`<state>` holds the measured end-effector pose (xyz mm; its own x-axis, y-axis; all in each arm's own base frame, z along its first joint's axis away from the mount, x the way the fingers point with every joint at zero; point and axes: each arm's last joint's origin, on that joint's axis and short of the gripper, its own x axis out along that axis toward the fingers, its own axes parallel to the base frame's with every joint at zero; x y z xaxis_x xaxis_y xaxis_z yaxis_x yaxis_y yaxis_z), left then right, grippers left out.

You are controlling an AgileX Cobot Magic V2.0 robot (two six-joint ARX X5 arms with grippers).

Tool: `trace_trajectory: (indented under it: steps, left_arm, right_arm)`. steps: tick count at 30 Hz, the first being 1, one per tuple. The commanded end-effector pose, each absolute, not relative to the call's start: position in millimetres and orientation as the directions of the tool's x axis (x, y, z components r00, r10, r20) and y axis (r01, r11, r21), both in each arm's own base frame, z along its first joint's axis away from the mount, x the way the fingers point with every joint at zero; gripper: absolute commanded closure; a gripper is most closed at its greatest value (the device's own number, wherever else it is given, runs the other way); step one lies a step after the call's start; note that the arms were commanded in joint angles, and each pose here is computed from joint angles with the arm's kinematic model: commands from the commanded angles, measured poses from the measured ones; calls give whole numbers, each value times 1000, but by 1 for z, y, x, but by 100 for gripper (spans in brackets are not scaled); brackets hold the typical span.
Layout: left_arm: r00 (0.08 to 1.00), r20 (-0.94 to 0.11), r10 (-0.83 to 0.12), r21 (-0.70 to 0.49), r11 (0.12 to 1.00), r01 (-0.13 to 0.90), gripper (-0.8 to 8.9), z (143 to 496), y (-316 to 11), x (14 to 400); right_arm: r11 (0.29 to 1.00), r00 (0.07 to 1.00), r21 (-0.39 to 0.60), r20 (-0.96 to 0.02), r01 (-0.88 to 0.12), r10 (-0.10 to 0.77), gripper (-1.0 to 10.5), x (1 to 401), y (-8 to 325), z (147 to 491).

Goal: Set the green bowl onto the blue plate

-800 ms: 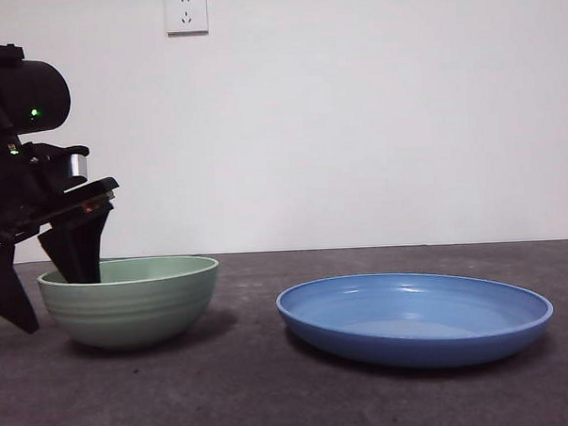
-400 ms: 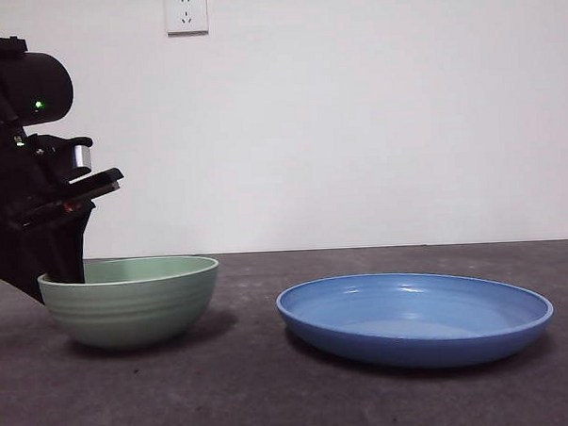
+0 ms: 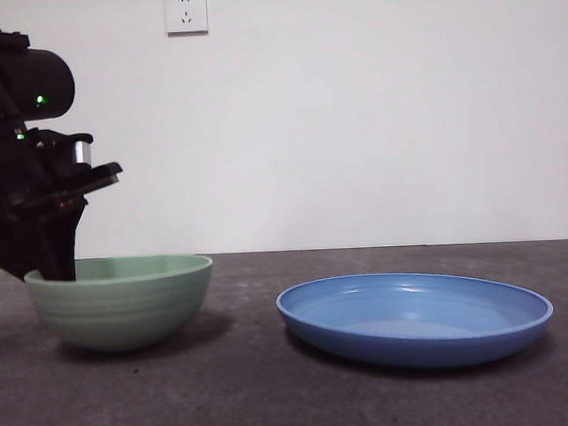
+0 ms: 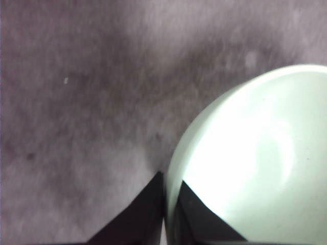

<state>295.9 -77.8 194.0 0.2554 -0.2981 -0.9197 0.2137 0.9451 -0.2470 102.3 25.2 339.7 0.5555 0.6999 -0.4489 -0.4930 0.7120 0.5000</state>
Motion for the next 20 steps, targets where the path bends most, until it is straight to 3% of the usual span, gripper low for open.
trace_trajectory:
  steps: [1, 12, 20]
  left_arm:
    - [267, -914, -305, -245, 941, 235, 798, 210, -85, 306]
    - [307, -881, -361, -245, 902, 356, 798, 290, -125, 311]
    - [305, -852, -426, -259, 849, 461, 798, 311, -170, 300]
  right_arm:
    - [709, 561, 492, -437, -505, 703, 323, 102, 25, 345]
    - [709, 561, 493, -437, -505, 703, 323, 102, 25, 345]
    - [709, 561, 493, -437, -505, 703, 323, 102, 25, 345]
